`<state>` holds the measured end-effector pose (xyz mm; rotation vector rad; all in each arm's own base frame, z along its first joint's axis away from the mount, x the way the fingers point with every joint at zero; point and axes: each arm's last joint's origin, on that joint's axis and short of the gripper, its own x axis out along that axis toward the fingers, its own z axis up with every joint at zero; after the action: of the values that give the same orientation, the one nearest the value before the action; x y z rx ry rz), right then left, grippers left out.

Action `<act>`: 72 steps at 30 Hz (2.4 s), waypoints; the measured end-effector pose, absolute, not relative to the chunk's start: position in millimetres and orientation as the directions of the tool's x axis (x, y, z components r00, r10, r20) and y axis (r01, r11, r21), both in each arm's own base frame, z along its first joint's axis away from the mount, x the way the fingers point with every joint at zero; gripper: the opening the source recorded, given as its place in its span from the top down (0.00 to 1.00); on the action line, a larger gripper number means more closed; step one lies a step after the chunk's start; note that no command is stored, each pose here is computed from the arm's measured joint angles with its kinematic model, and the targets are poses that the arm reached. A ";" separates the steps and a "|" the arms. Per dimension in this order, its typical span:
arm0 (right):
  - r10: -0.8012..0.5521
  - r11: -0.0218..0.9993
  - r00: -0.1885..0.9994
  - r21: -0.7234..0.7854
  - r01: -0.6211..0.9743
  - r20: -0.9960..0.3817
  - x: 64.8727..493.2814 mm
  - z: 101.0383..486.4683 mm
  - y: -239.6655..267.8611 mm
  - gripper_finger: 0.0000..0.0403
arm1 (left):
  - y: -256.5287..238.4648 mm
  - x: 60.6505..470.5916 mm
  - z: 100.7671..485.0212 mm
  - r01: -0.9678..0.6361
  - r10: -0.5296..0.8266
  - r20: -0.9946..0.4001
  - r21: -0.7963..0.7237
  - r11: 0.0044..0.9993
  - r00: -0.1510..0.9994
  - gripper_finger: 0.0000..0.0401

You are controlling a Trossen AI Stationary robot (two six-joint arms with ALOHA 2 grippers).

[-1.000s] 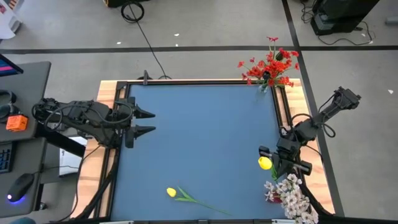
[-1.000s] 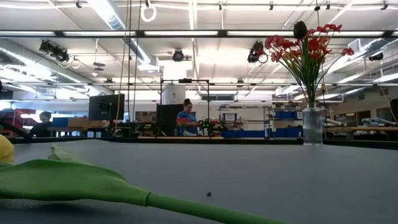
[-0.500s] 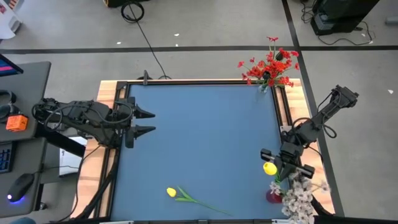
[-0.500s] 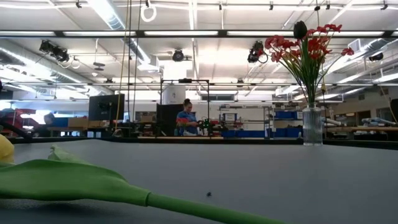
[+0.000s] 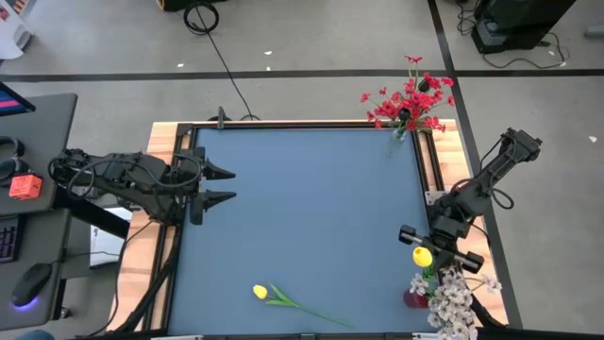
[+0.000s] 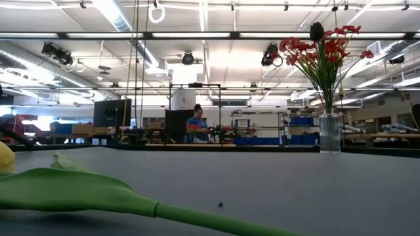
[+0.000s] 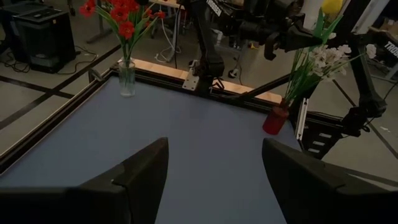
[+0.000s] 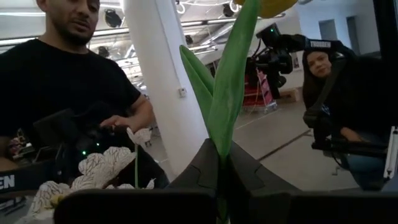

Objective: Sort flowers into vase by color
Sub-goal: Put the top yellow flower into the red vase

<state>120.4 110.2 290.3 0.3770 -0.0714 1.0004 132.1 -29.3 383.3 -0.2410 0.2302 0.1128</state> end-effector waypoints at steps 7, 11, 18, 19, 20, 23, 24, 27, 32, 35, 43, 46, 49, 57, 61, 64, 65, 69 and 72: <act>0.824 0.455 0.521 0.287 -0.843 0.223 118.3 289.6 112.6 0.96 | -29.4 132.1 383.4 -0.137 0.083 -0.239 -0.223 0.965 0.968 0.34; 0.826 0.436 0.517 0.326 -0.839 0.224 117.9 289.7 112.8 0.96 | -29.3 132.1 383.4 -0.138 0.083 -0.239 -0.224 0.965 0.968 0.34; 0.835 0.421 0.502 0.327 -0.846 0.225 116.6 290.3 112.3 0.96 | -29.3 132.1 383.4 -0.138 0.083 -0.239 -0.223 0.965 0.968 0.34; 0.834 0.420 0.502 0.326 -0.847 0.229 116.1 290.9 111.9 0.96 | -29.3 132.0 383.5 -0.138 0.083 -0.238 -0.224 0.965 0.968 0.34; 0.833 0.419 0.501 0.324 -0.848 0.234 115.5 291.7 111.4 0.96 | -29.3 132.1 383.5 -0.138 0.083 -0.238 -0.224 0.965 0.968 0.34; 0.831 0.415 0.499 0.323 -0.851 0.245 113.7 293.4 109.8 0.96 | -29.3 132.1 383.4 -0.138 0.083 -0.239 -0.223 0.965 0.968 0.34; 0.830 0.414 0.498 0.321 -0.852 0.250 112.9 294.1 109.1 0.96 | -29.3 132.1 383.4 -0.138 0.083 -0.239 -0.223 0.965 0.968 0.34; 0.830 0.413 0.497 0.319 -0.853 0.253 112.4 294.6 108.7 0.96 | -29.3 132.1 383.4 -0.138 0.083 -0.239 -0.224 0.965 0.968 0.34; 0.837 0.424 0.503 0.325 -0.845 0.216 113.2 290.8 109.7 0.96 | -29.3 132.1 383.3 -0.138 0.083 -0.239 -0.223 0.965 0.967 0.34; 0.837 0.431 0.503 0.310 -0.848 0.214 113.5 290.4 110.0 0.96 | -29.3 132.1 383.4 -0.138 0.083 -0.239 -0.223 0.965 0.968 0.34; 0.865 0.404 0.465 0.287 -0.868 0.188 112.7 288.1 111.0 0.96 | -29.3 132.1 383.4 -0.138 0.083 -0.239 -0.223 0.965 0.968 0.34; 0.877 0.392 0.444 0.261 -0.882 0.183 112.1 287.7 111.4 0.96 | -29.3 132.0 383.4 -0.138 0.083 -0.238 -0.224 0.965 0.968 0.34; 0.891 0.381 0.424 0.242 -0.892 0.164 111.7 286.0 111.9 0.96 | -29.3 132.0 383.4 -0.138 0.083 -0.238 -0.223 0.965 0.968 0.34; 0.913 0.369 0.398 0.239 -0.898 0.088 111.6 278.3 113.0 0.93 | -29.3 132.0 383.5 -0.138 0.083 -0.238 -0.224 0.965 0.968 0.34; 0.919 0.363 0.388 0.229 -0.903 0.074 111.4 276.9 113.2 0.93 | -29.3 132.1 383.5 -0.138 0.083 -0.238 -0.224 0.965 0.968 0.34; 0.927 0.352 0.372 0.231 -0.907 0.048 111.1 274.2 113.6 0.93 | -29.3 132.0 383.4 -0.138 0.083 -0.239 -0.223 0.965 0.968 0.34; 0.929 0.348 0.367 0.234 -0.908 0.041 110.9 273.5 113.6 0.93 | -29.3 132.0 383.5 -0.138 0.083 -0.238 -0.223 0.965 0.968 0.34; 0.938 0.327 0.344 0.232 -0.916 0.036 110.2 273.0 113.9 0.93 | -29.3 132.1 383.5 -0.138 0.083 -0.239 -0.223 0.965 0.968 0.34; 0.942 0.319 0.333 0.216 -0.923 0.031 109.9 272.5 114.0 0.93 | -29.3 132.0 383.5 -0.138 0.083 -0.238 -0.224 0.965 0.968 0.34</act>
<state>109.9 114.0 272.5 0.2084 0.1066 1.2295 132.0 -29.3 383.5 -0.2414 0.2292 0.1126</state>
